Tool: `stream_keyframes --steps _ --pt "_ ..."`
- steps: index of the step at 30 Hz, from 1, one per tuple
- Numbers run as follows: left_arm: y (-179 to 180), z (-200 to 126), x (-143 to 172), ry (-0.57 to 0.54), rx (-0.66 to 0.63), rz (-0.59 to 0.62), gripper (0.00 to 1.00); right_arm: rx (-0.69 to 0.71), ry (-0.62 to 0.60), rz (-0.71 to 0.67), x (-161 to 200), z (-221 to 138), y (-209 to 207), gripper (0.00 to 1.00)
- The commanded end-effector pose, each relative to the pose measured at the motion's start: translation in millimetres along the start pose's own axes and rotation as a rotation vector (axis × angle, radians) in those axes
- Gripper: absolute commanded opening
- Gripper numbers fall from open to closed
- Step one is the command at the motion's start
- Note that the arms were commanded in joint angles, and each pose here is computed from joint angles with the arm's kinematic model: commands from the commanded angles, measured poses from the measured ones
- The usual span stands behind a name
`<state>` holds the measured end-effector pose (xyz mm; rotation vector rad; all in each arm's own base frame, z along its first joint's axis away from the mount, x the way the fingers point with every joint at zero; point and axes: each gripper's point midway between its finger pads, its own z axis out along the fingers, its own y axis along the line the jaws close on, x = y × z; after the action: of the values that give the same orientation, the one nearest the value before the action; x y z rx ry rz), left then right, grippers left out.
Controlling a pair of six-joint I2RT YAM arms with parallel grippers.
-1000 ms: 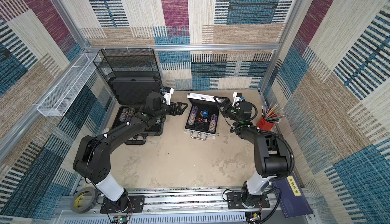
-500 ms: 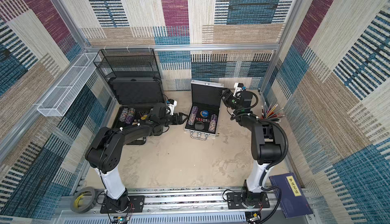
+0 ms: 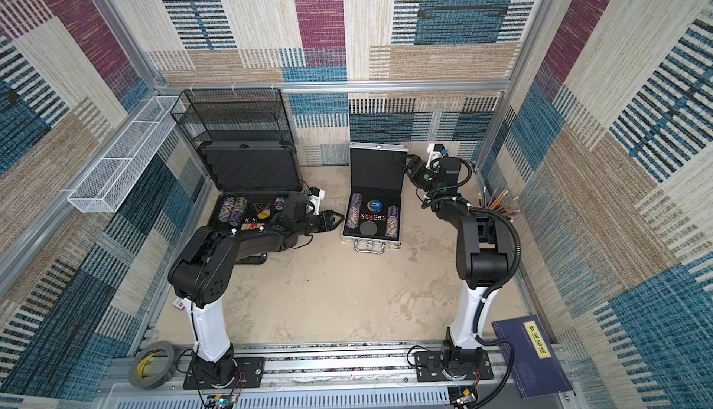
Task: Open the poker set cases
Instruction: Open the case lid on the poker set case, then adjust the poker set case at the center of the board.
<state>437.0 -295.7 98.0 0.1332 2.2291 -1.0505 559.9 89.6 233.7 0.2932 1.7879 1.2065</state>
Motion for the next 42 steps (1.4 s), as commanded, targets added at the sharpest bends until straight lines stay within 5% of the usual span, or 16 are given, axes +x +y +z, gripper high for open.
stream_keyframes --steps 1,9,19,29,42 --pt "-2 -1 -1 -0.009 0.012 -0.004 0.51 0.037 -0.007 -0.071 -6 2 -7 0.92" --pt "-5 -1 4 -0.002 0.014 0.001 0.49 0.084 0.012 -0.154 -4 -9 -1 0.93" --pt "-5 3 6 0.007 0.021 0.013 0.49 0.306 0.053 -0.220 33 -52 -34 0.94" --pt "-5 12 19 0.048 -0.017 0.051 0.45 0.500 0.180 -0.162 104 -85 -94 0.74" --pt "-2 24 40 0.094 -0.040 0.059 0.34 0.589 0.252 -0.149 133 -75 -125 0.50"
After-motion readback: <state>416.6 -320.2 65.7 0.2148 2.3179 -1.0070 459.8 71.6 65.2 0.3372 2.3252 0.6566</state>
